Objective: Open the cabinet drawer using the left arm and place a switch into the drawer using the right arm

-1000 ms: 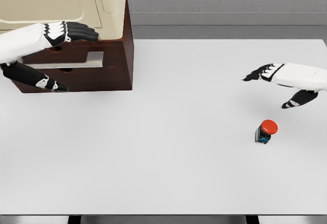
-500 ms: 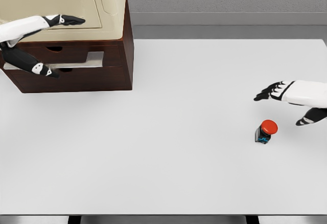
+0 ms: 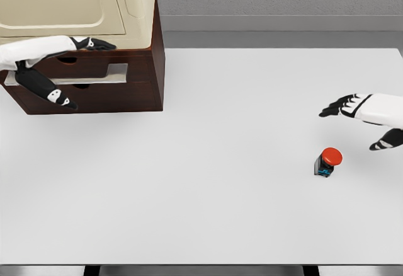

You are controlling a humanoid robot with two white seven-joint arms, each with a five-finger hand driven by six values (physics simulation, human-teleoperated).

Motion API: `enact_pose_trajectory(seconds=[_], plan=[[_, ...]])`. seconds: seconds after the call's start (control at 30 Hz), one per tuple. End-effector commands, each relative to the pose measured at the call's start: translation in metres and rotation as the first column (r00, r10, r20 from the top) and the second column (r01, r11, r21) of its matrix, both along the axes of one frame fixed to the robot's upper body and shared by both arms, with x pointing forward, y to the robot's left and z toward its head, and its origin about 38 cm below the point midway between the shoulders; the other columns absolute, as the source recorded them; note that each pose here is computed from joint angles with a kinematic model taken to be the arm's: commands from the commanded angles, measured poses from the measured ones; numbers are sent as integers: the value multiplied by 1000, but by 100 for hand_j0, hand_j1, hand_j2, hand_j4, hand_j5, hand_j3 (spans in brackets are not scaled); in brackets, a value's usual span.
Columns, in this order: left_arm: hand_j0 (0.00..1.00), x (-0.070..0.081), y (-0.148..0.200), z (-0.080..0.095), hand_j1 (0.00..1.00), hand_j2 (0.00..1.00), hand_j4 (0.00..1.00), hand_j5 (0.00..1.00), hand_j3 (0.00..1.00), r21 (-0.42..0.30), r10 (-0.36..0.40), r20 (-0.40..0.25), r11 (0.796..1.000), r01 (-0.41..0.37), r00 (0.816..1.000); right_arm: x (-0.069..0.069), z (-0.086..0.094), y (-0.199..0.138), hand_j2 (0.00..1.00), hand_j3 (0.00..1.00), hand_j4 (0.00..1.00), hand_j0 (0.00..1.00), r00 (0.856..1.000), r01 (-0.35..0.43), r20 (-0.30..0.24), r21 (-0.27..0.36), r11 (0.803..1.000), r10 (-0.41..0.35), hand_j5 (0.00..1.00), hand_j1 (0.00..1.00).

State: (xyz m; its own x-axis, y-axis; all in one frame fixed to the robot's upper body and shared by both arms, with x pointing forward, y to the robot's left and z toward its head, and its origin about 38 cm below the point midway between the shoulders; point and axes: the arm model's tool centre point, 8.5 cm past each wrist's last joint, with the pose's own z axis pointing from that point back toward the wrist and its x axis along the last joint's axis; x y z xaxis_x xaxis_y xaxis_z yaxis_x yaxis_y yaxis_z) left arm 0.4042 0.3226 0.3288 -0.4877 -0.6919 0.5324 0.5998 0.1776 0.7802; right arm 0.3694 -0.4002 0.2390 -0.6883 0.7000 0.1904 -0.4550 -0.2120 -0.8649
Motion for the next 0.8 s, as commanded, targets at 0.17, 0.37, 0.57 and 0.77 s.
enact_pose_trajectory(seconds=[0.17,0.37,0.57,0.77], plan=[[100,1,1,-4,100,100,100,100,100,-47,29,-69,998,-32,997,0,-9,8,100,100,100,100,1000,-9,-12,31,999,9,100,100],[100,2,9,-12,100,100,100,100,100,-37,114,-152,992,-121,982,-5,-16,16,100,100,100,100,999,-31,-27,39,999,32,100,100],[100,2,17,-14,100,100,100,100,100,-36,161,-199,985,-171,967,-14,-31,25,100,100,100,100,996,-60,-68,41,997,62,100,100],[100,4,19,-19,100,100,100,100,100,-15,203,-224,977,-211,953,-16,-47,34,100,100,100,100,992,-80,-94,31,996,83,100,100]])
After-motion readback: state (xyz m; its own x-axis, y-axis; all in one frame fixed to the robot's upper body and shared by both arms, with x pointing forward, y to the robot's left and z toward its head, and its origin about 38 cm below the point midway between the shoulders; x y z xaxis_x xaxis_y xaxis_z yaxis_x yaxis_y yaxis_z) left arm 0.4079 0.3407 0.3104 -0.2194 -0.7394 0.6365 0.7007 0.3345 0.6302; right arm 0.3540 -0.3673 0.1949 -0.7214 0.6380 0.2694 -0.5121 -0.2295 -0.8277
